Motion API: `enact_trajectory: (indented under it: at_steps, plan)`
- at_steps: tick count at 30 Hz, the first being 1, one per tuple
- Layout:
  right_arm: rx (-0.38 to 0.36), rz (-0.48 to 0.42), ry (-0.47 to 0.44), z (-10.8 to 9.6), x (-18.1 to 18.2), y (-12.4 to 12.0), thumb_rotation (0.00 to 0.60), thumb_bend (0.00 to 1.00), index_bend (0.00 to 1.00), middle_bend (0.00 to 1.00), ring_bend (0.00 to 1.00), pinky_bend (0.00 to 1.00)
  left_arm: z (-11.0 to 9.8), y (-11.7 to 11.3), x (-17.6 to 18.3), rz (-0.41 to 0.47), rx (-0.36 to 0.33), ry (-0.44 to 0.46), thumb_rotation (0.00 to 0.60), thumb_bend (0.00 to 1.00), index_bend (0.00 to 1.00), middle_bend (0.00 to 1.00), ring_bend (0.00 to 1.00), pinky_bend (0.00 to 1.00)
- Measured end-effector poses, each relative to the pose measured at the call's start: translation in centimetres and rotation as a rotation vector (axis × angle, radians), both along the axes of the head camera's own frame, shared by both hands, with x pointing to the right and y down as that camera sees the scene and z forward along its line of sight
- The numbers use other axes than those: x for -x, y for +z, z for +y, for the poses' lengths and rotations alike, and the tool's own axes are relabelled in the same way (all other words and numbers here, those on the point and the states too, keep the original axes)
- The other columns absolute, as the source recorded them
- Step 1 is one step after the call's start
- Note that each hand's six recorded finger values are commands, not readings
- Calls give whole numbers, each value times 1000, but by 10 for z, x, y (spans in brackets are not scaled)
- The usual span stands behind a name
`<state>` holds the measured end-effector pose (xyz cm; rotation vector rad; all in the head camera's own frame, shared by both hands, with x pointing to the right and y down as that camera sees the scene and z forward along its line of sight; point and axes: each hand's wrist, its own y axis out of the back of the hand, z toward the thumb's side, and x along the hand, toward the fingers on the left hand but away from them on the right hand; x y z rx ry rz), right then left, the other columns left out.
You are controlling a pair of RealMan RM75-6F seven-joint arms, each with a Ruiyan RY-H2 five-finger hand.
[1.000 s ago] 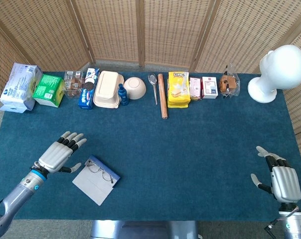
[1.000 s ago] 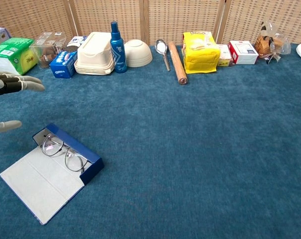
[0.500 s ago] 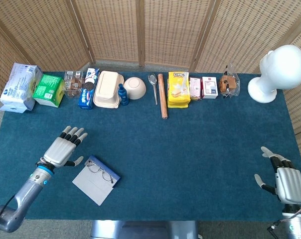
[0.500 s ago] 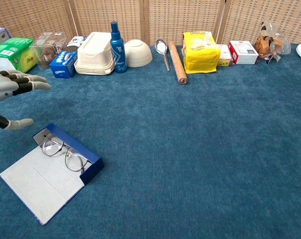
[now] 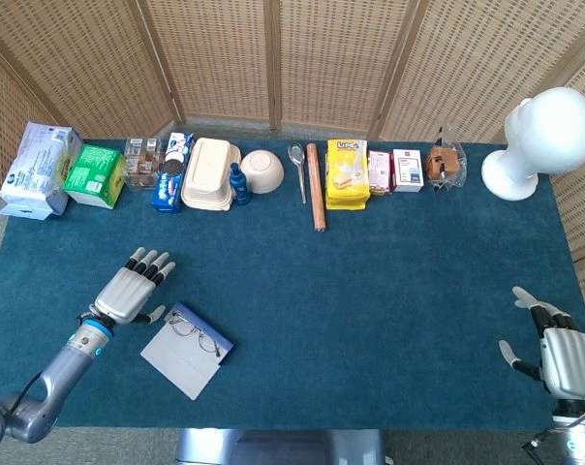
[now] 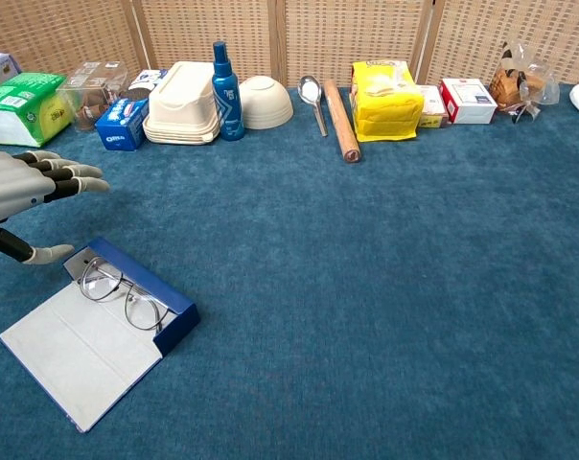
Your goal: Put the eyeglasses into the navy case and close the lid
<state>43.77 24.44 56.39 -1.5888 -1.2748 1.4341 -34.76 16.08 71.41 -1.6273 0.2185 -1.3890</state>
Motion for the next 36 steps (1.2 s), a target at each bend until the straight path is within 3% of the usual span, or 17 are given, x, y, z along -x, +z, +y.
enact_trajectory:
  at_steps: [8,36]
  plan:
    - [0,1,2,1,0,-1,600,266,161,322,269,309,9,1,-10,14,14,37,281,322,0,0,0,0]
    - [-11,-6,11,7,-6,-7,600,265,157,321,271,315,46,-31,-46,109,60,181,263,323,0,0,0,12]
